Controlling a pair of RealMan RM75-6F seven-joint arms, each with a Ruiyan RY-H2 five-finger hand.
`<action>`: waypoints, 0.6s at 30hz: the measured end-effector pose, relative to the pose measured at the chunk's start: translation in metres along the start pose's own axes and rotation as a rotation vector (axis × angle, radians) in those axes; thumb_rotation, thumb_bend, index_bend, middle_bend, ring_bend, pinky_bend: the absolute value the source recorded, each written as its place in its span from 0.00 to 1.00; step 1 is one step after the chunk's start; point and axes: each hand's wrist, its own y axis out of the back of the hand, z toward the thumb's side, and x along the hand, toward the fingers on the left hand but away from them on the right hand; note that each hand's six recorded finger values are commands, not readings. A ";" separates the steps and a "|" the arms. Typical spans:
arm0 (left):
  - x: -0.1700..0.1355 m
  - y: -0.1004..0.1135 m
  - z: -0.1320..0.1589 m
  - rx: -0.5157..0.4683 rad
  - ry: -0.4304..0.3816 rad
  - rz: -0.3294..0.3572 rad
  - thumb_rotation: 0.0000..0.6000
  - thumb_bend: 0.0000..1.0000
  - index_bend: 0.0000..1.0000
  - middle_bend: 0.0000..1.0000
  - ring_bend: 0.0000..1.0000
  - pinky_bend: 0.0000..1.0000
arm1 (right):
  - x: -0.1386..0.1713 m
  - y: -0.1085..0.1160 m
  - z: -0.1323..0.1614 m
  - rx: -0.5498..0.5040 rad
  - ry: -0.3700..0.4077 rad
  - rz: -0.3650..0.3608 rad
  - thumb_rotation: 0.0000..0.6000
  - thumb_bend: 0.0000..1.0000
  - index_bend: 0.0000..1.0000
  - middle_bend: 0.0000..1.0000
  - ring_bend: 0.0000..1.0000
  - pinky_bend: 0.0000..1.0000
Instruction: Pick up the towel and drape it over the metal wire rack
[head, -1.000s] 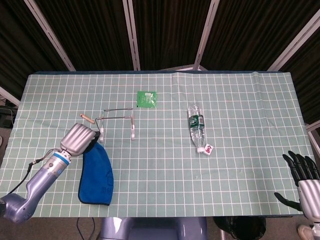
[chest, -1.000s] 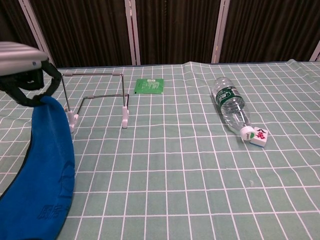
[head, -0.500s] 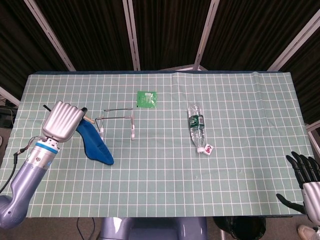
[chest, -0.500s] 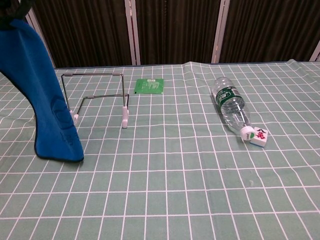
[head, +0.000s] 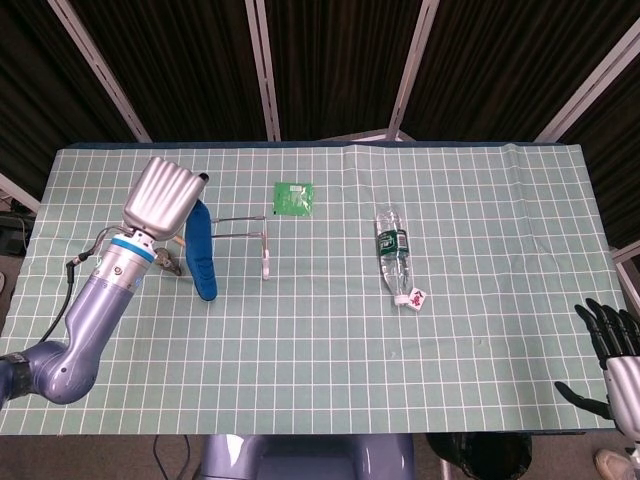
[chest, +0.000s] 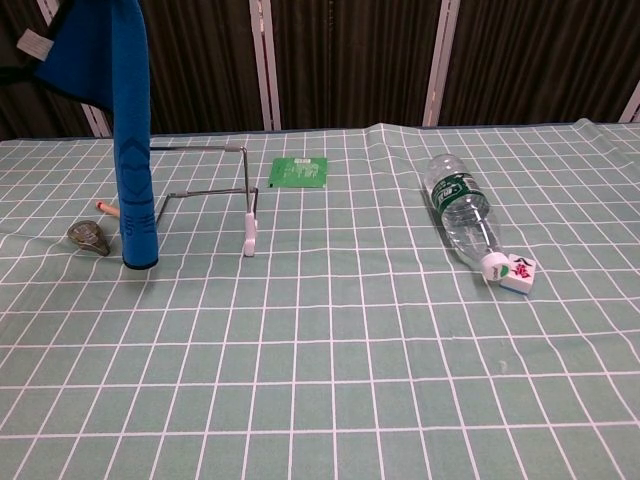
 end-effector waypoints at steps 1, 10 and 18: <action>0.000 0.001 0.001 -0.006 -0.001 -0.007 1.00 0.84 0.89 0.97 0.97 1.00 | 0.000 0.000 -0.001 -0.001 -0.005 0.000 1.00 0.00 0.00 0.00 0.00 0.00; -0.029 0.023 0.013 -0.013 -0.038 -0.071 1.00 0.84 0.90 0.97 0.96 1.00 | 0.000 0.003 -0.004 -0.011 -0.008 -0.005 1.00 0.00 0.00 0.00 0.00 0.00; -0.050 0.055 0.017 -0.027 -0.043 -0.067 1.00 0.84 0.90 0.97 0.96 1.00 | 0.005 0.007 0.002 -0.024 0.020 -0.017 1.00 0.00 0.00 0.00 0.00 0.00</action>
